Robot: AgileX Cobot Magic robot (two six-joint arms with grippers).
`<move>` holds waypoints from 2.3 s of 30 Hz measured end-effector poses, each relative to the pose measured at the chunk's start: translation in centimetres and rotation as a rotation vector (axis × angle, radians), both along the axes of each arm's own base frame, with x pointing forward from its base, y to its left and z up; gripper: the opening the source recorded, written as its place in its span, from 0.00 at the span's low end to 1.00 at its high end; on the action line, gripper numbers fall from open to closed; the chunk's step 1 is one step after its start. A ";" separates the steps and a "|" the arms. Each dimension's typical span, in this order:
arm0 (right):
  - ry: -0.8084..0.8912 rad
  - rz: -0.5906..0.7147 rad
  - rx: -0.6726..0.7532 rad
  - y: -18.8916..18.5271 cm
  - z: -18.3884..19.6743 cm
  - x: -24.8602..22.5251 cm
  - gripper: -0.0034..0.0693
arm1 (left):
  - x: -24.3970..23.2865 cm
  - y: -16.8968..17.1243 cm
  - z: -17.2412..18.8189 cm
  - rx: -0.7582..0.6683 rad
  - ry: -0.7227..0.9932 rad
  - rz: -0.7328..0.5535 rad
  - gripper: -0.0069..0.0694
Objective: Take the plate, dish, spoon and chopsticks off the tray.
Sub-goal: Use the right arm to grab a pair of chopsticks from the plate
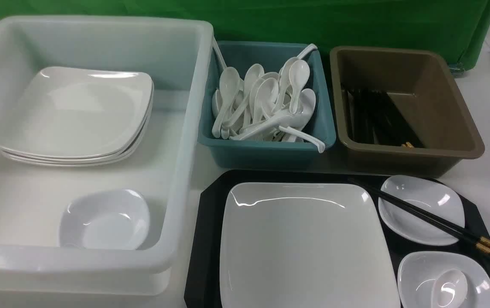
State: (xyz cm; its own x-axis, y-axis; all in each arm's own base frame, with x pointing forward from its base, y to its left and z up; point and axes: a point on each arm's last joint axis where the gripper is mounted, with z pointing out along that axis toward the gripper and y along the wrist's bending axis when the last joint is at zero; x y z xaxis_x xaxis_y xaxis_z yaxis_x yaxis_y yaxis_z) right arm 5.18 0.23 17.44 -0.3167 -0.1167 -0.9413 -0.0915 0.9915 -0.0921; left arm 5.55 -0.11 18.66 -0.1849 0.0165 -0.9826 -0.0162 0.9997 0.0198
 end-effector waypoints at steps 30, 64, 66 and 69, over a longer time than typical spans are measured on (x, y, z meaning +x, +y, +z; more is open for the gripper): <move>0.000 0.000 0.000 0.0 0.0 0.0 0.38 | -0.1 1.1 3.2 -0.627 -0.395 0.123 0.11; -0.159 -0.092 0.566 0.4 1.9 0.4 0.38 | 8.4 -10.3 11.3 -0.034 0.362 -0.695 0.11; -0.230 -0.078 0.636 0.3 2.6 0.5 0.38 | 8.4 -10.3 11.3 -0.025 0.358 -0.699 0.11; -0.221 -0.081 0.660 0.4 3.4 0.5 0.34 | 8.4 -10.3 11.4 -0.024 0.356 -0.700 0.11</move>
State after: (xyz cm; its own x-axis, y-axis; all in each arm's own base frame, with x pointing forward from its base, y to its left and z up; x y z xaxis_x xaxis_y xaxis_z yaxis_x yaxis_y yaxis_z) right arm 5.65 0.64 20.79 -0.0937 0.5177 -0.8504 -0.0635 0.8493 0.5240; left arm 13.92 -10.38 30.04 -0.4429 0.2248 -0.8679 0.6211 0.7750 -0.1163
